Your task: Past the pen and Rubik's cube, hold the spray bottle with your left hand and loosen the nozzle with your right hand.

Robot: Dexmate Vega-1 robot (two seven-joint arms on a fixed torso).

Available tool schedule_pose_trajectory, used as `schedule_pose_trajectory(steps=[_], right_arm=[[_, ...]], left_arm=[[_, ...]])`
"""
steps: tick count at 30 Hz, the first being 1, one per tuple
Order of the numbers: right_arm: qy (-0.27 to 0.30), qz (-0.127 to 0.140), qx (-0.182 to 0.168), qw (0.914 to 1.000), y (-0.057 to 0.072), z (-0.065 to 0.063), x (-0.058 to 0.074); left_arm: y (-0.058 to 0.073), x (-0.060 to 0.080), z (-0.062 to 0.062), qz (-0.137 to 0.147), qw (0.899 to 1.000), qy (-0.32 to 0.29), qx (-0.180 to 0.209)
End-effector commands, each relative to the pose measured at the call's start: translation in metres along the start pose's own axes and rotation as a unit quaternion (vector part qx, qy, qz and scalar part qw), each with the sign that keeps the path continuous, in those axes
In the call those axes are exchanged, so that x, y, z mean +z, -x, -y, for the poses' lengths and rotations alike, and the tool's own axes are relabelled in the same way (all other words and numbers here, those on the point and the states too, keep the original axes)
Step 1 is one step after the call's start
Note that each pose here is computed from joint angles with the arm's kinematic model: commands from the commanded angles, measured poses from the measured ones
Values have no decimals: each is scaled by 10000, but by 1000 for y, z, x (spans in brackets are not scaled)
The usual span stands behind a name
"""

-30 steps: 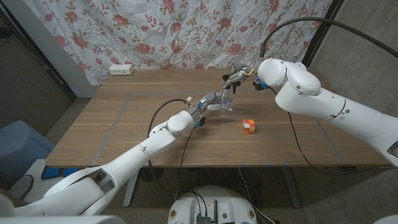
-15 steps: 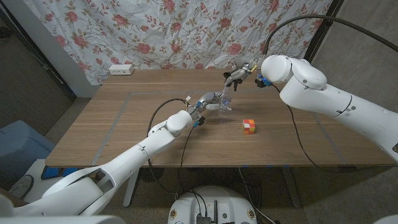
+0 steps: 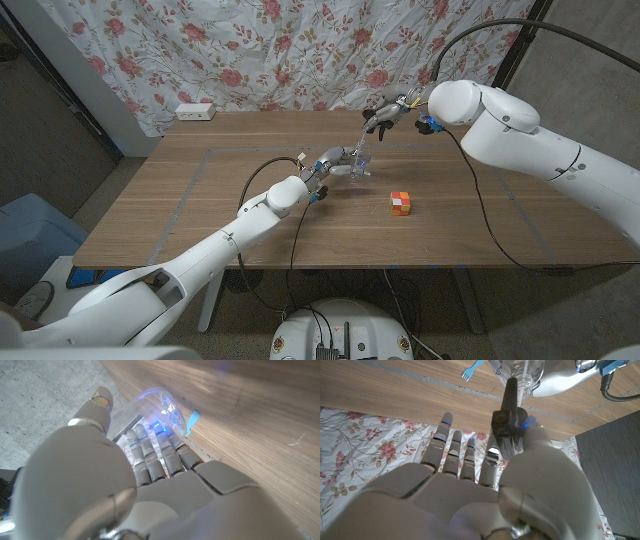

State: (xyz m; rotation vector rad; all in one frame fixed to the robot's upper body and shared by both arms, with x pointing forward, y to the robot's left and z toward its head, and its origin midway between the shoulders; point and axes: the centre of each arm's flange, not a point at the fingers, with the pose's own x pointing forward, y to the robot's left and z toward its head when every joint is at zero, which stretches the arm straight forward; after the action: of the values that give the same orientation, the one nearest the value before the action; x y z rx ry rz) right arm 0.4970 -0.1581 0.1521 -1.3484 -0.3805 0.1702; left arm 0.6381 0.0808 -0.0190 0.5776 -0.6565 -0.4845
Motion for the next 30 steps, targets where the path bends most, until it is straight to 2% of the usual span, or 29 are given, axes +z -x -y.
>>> schedule_pose_trajectory(steps=[1, 19, 30], right_arm=[[-233, 162, -89, 9996, 2, 13, -5], [-392, 238, -249, 9986, 7, 25, -5], [-415, 270, -318, 9983, 11, 30, -4]], left_arm=[[2, -3, -5, -72, 10000, -16, -40], [10, -10, -5, -199, 9998, 13, 14], [11, -12, -5, -220, 9998, 18, 23]])
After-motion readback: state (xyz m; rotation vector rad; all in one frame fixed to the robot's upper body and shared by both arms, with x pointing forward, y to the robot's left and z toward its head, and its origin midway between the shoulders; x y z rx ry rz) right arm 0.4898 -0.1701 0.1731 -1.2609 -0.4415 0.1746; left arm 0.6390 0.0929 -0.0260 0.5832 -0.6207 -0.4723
